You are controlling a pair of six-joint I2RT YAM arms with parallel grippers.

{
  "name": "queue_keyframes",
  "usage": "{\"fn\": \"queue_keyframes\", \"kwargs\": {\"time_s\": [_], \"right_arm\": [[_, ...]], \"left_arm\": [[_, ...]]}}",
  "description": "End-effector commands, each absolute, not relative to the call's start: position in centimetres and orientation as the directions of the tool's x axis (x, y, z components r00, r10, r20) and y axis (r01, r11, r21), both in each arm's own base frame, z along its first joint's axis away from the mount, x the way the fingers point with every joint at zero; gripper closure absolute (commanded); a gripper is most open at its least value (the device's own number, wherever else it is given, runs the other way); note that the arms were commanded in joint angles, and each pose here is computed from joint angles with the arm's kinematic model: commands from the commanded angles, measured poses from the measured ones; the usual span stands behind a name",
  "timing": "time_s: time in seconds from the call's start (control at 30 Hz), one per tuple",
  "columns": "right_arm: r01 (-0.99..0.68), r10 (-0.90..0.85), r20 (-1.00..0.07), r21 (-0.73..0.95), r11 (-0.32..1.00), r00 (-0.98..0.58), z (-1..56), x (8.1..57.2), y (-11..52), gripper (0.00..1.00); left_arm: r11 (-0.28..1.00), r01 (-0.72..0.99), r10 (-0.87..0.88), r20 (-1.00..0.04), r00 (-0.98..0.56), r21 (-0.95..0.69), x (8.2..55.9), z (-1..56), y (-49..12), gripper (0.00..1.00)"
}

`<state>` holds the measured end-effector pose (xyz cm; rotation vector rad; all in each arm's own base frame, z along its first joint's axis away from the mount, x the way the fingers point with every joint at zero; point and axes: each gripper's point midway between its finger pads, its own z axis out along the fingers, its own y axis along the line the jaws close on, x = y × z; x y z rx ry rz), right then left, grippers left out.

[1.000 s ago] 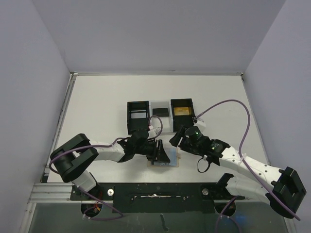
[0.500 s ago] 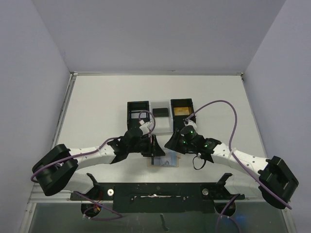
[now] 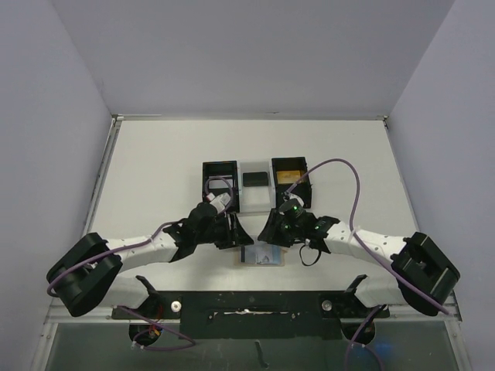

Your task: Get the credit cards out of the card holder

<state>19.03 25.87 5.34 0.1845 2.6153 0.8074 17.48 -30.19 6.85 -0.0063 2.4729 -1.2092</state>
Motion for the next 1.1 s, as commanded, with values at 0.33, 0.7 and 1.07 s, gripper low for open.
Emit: {"fn": "queue_keyframes", "kwargs": {"time_s": [0.33, 0.7, 1.07], "right_arm": [[0.019, 0.220, -0.319, 0.530, 0.848, -0.922, 4.1, 19.3, 26.0, 0.67], [0.044, 0.243, -0.346, 0.494, 0.868, -0.906, 4.4, 19.4, 24.8, 0.69], [0.045, 0.240, -0.349, 0.484, 0.874, -0.906, 4.8, 19.1, 24.3, 0.69]], "left_arm": [[0.508, 0.176, -0.136, -0.280, -0.950, -0.843, 17.8, 8.1, -32.9, 0.55], [0.538, 0.177, -0.069, -0.252, -0.965, -0.824, 17.7, 6.1, -34.7, 0.68], [0.567, 0.175, -0.070, -0.259, -0.963, -0.805, 18.1, 5.3, -35.0, 0.75]]}}
